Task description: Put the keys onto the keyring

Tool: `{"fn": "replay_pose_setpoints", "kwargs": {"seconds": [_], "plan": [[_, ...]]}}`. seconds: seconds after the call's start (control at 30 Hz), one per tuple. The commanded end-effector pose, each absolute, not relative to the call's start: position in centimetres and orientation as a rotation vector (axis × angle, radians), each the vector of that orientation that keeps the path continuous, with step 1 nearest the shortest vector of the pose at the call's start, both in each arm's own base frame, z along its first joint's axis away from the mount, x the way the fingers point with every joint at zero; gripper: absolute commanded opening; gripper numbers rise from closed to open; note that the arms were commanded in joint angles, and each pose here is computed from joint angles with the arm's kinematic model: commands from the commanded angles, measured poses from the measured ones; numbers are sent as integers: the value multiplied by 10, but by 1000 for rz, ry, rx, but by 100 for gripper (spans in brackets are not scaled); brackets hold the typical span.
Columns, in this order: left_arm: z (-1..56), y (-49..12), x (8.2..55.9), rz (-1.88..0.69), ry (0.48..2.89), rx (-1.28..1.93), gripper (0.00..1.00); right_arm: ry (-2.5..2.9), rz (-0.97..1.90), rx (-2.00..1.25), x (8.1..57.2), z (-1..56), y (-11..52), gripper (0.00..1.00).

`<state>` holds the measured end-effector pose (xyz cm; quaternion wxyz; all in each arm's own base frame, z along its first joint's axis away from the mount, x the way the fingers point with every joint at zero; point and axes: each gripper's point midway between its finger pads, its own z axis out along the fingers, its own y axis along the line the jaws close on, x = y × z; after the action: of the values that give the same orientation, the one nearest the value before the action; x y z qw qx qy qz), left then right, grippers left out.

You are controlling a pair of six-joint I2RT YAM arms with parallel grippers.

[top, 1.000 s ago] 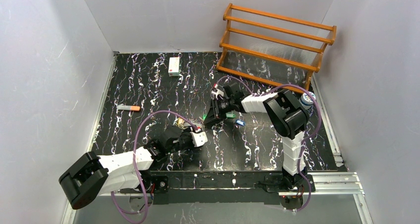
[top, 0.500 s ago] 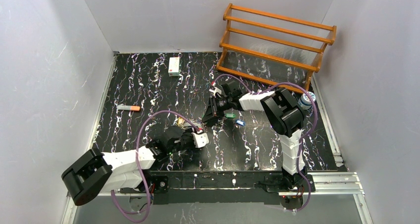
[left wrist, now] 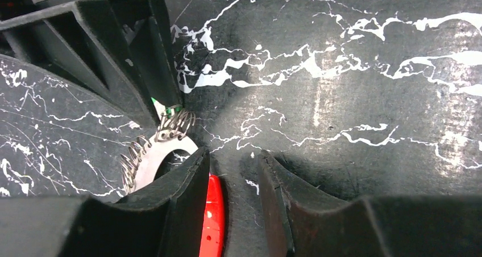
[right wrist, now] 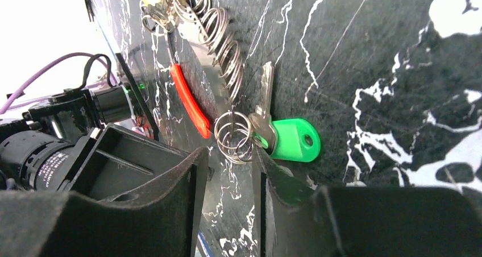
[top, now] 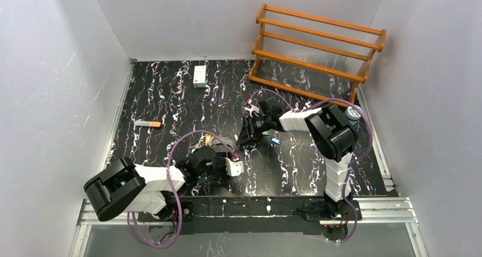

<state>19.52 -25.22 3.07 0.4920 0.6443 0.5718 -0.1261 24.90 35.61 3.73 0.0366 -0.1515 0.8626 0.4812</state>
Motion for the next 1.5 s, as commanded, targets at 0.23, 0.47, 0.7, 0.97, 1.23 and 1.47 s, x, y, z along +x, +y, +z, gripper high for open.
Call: {"fn": "replay_pose_setpoints", "kwargs": {"seconds": [0.23,0.47,0.7,0.97,1.23,1.47], "plan": [[56,-247,202,-244,1340,1467,35,2631,1423,-464,238,44,342,48],[62,-246,200,-260,1343,1426,35,2594,1387,-488,231,50,334,66],[64,-247,199,-273,1344,1421,35,2619,1356,-485,224,47,328,60],[61,-250,195,-290,1331,1444,35,2670,1461,-500,204,34,345,44],[60,-252,193,-300,1321,1461,35,2635,1373,-505,232,31,359,35],[56,-252,191,-302,1319,1483,35,2619,1276,-538,247,34,359,37]]}}
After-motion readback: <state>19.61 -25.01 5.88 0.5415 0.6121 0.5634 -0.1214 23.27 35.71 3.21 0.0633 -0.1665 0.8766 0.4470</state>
